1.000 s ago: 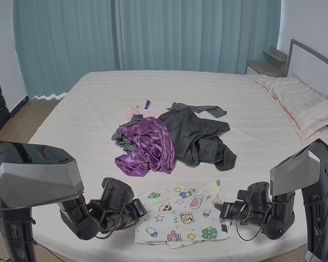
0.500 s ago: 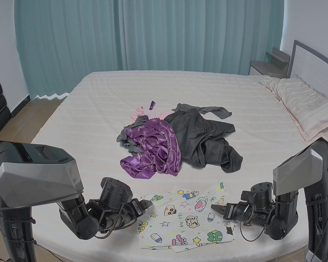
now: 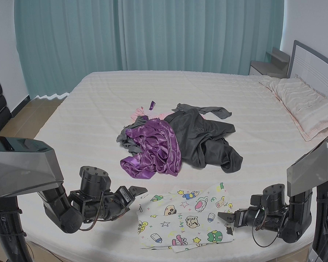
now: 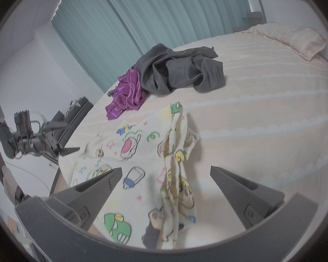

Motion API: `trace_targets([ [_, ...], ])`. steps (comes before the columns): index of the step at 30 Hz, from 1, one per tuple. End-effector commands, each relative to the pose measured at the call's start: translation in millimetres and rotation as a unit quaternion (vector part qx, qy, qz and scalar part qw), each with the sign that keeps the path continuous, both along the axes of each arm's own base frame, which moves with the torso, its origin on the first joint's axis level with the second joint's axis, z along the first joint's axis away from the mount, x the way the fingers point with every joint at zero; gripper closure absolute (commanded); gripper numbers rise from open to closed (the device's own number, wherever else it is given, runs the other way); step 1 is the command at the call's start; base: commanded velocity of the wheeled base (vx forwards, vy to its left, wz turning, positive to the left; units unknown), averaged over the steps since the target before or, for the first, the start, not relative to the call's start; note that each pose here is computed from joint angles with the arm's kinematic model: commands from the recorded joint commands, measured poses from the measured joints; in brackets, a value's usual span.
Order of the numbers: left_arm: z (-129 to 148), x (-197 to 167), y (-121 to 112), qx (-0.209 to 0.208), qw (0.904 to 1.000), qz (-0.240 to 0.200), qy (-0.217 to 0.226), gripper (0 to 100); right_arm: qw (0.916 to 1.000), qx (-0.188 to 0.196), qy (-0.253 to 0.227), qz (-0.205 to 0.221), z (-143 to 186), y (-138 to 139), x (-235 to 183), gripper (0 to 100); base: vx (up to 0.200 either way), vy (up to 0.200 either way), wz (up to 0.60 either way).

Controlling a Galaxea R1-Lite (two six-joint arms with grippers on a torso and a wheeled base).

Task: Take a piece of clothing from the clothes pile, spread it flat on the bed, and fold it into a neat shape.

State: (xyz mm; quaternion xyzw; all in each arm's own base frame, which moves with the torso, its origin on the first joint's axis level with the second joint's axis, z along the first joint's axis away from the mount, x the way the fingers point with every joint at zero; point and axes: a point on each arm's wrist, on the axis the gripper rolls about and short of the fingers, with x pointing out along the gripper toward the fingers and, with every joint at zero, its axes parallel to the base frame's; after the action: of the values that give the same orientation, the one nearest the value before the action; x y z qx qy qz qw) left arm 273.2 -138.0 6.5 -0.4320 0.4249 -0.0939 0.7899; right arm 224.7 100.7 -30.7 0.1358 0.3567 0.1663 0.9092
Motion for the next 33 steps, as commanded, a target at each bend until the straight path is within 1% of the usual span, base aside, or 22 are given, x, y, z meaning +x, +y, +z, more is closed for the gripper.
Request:
trace_targets([
  [1, 8.4, -1.3, 7.6, -0.007, 0.9999, 0.011, -0.008, 0, 0.9999, -0.004, 0.003, 0.014, 5.3, -0.3, -11.4, 0, 0.000, 0.000, 0.00],
  [5, 7.5, -1.6, 6.8, -0.006, 0.9999, 0.009, -0.007, 0, 0.9993, -0.012, 0.020, 0.031, -0.2, 2.1, -17.9, 0, 0.000, 0.000, 0.00],
  [9, 7.4, -1.8, 5.3, -0.005, 0.9999, 0.007, -0.009, 0, 0.9988, -0.016, 0.028, 0.036, -1.2, 2.7, -22.2, 0, 0.000, 0.000, 0.00],
  [10, 6.9, -2.0, 4.9, -0.004, 0.9999, 0.005, -0.009, 0, 0.9982, -0.018, 0.034, 0.046, -1.7, 5.2, -26.5, 0, 0.000, 0.000, 0.00],
  [14, 6.9, -2.0, 4.9, -0.004, 0.9999, 0.005, -0.009, 0, 0.9972, -0.022, 0.043, 0.057, -3.9, 8.4, -32.1, 0, 0.000, 0.000, 0.00],
  [15, 6.9, -2.0, 4.9, -0.004, 0.9999, 0.005, -0.009, 0, 0.9972, -0.022, 0.043, 0.057, -3.9, 8.4, -32.1, 0, 0.000, 0.000, 0.00],
  [18, 6.9, -2.0, 4.9, -0.004, 0.9999, 0.006, -0.009, 0, 0.9968, -0.025, 0.048, 0.058, -5.7, 8.5, -33.4, 0, -0.200, 0.000, 0.00],
  [22, 7.0, -2.1, 5.0, -0.003, 0.9999, 0.005, -0.010, 0, 0.9960, -0.031, 0.057, 0.062, -10.4, 10.5, -35.0, 0, 0.000, 0.000, 0.00],
  [26, 7.1, -2.0, 5.0, -0.003, 0.9999, 0.004, -0.012, 0, 0.9959, -0.030, 0.053, 0.067, -9.1, 12.9, -36.2, 0, 0.000, 0.000, 0.00],
  [33, 6.6, -2.0, 5.0, -0.002, 0.9999, 0.004, -0.012, 0, 0.9966, -0.025, 0.047, 0.062, -8.3, 13.6, -32.9, 0, 0.000, 0.000, 0.00],
])
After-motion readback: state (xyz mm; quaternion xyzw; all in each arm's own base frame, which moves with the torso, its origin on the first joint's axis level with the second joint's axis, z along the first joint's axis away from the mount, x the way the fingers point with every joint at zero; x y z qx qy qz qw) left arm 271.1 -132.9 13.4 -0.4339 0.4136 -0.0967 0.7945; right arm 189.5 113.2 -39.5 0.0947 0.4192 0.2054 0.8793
